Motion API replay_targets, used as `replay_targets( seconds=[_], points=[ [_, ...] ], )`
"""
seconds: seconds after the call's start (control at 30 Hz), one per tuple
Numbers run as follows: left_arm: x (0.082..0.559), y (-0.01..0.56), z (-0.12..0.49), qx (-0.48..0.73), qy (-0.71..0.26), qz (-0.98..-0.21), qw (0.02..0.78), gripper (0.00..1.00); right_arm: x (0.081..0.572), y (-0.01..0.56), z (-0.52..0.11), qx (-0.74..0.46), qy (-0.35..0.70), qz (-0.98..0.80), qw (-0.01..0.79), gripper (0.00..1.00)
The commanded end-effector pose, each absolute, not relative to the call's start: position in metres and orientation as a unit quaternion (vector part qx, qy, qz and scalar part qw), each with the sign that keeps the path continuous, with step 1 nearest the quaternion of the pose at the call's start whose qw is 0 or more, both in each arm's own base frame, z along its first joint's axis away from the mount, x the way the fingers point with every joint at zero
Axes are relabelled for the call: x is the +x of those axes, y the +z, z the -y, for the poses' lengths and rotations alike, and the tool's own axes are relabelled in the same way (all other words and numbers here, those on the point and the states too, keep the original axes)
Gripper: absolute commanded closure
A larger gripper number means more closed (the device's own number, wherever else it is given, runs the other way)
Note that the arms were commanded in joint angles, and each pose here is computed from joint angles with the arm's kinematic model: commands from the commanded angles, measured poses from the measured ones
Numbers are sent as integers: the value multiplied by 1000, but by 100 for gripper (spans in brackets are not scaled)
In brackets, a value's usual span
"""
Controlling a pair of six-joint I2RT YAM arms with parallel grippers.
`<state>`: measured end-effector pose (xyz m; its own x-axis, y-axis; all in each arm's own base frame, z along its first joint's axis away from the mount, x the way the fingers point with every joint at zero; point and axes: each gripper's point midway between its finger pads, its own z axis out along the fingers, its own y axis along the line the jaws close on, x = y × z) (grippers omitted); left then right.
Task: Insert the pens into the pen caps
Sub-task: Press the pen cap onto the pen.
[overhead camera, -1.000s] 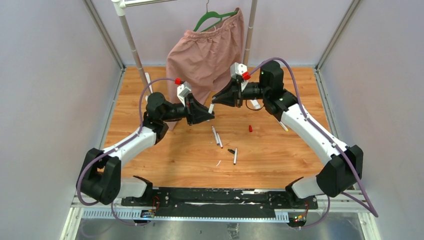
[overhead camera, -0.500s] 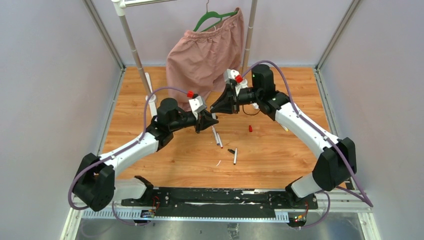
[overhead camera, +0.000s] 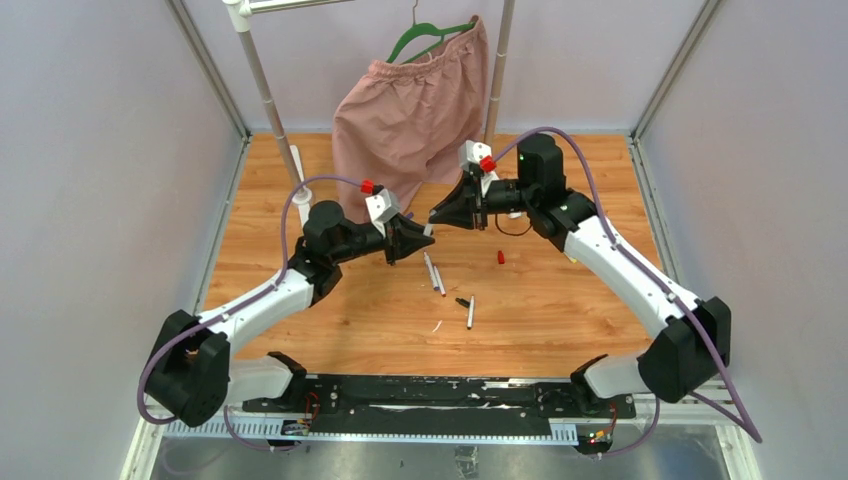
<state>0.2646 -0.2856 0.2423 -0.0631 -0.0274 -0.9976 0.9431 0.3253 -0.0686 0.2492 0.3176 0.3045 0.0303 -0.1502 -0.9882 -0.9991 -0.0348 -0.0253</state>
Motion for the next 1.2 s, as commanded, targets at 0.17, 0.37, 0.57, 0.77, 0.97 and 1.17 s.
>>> replay_targets(
  seconds=[0.17,0.37,0.57,0.77,0.97,1.17],
  points=[
    [235,345,311,398,-459,-402,685,100,192,235,-287,-516,506,-630,285,87],
    [223,325,328,398,-488,-405,663,100,198,238,-281,-497,512,-639,288,78],
    [217,309,332,395,-505,-415,646,100,201,246,-275,-489,516,-636,300,63],
    [213,298,333,392,-511,-424,636,100,200,252,-270,-487,521,-628,310,54],
    [204,296,333,382,-542,-427,614,100,196,269,-259,-504,525,-594,343,46],
    [184,293,333,369,-606,-421,565,100,186,290,-242,-523,518,-553,391,41]
  ],
)
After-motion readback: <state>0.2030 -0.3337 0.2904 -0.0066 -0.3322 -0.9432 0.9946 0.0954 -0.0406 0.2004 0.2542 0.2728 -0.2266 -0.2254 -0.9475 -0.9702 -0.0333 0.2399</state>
